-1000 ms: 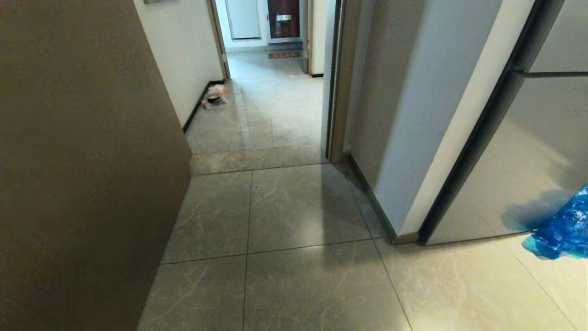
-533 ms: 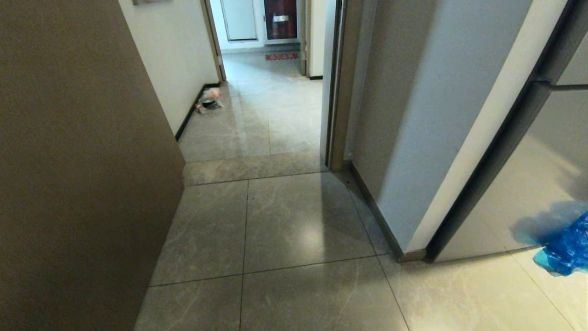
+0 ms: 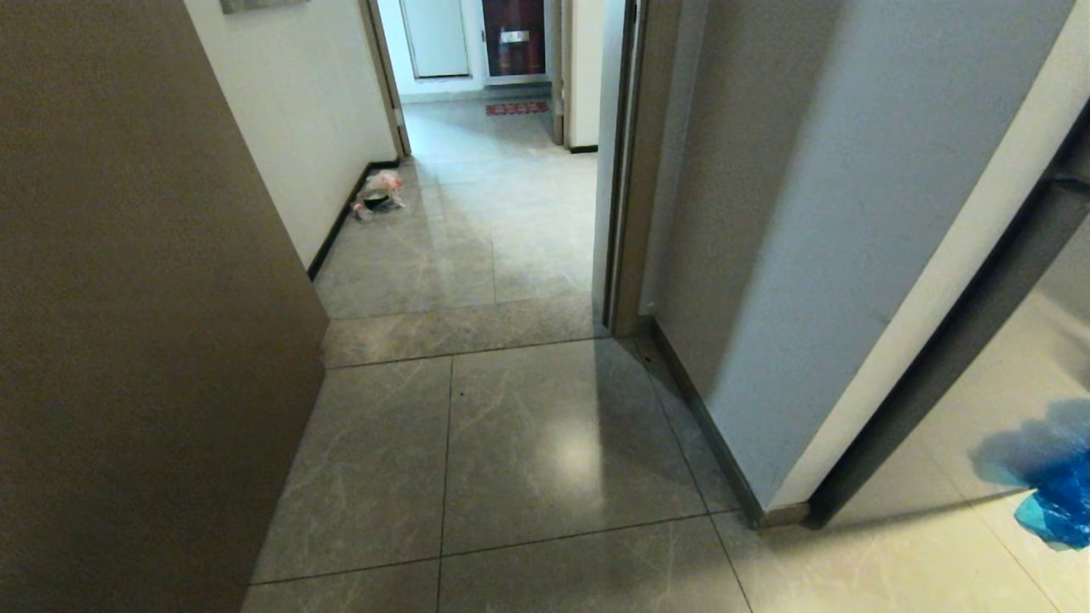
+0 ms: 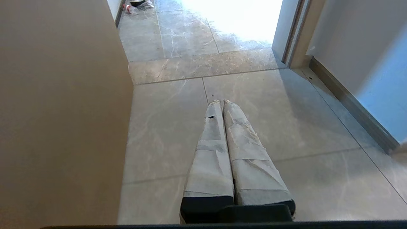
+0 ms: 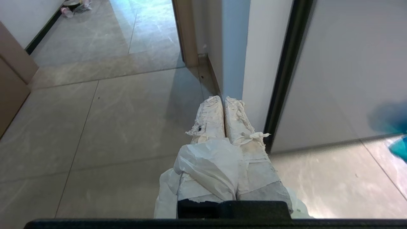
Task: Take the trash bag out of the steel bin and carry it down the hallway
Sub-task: Put the trash bag at the door
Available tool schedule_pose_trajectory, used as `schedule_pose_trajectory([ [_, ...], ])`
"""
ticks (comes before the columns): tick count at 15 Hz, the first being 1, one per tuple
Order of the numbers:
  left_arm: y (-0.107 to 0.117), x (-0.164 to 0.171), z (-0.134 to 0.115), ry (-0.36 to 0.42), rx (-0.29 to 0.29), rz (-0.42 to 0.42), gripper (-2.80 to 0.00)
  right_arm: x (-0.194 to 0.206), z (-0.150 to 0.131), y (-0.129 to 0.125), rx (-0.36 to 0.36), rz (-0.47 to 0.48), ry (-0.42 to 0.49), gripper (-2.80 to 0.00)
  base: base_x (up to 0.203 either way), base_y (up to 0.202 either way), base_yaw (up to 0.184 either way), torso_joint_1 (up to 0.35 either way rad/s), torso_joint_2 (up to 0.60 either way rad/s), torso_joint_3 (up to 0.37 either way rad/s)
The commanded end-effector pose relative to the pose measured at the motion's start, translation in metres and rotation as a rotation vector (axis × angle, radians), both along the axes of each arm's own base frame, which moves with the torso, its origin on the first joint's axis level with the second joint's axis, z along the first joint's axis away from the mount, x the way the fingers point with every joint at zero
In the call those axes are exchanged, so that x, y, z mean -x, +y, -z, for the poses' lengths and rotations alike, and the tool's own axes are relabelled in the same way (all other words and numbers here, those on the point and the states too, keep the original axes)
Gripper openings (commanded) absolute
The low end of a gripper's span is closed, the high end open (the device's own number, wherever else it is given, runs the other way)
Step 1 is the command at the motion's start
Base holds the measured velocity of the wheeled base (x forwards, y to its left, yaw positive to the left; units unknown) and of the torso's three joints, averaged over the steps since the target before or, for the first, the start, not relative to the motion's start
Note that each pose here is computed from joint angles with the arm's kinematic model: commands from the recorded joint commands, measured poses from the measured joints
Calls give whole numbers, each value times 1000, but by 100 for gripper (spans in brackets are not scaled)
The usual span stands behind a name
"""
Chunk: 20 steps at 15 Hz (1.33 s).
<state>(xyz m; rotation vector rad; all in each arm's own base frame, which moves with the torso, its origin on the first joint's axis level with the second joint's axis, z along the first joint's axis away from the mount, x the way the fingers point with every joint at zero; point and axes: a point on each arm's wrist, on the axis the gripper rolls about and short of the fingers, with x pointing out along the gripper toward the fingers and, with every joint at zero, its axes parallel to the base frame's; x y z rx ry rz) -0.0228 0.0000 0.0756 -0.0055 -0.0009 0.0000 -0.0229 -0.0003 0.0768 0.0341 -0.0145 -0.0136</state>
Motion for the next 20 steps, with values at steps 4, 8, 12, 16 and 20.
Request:
schedule_pose_trajectory([
  [4, 0, 0, 0, -1, 1, 0, -280, 0, 0, 0, -1, 0, 0, -280, 187, 0, -2, 3, 0, 4],
  [8, 0, 0, 0, -1, 1, 0, -280, 0, 0, 0, -1, 0, 0, -280, 182, 0, -3, 3, 3, 1],
  [12, 0, 0, 0, -1, -1, 0, -280, 0, 0, 0, 0, 0, 1, -280, 165, 0, 0, 3, 4, 2],
  [16, 0, 0, 0, -1, -1, 0, -280, 0, 0, 0, 0, -2, 2, -280, 2, 7, -16, 1, 1, 0],
  [20, 0, 0, 0, -1, -1, 0, -280, 0, 0, 0, 0, 0, 3, -280, -1, 20, -181, 0, 5, 4],
])
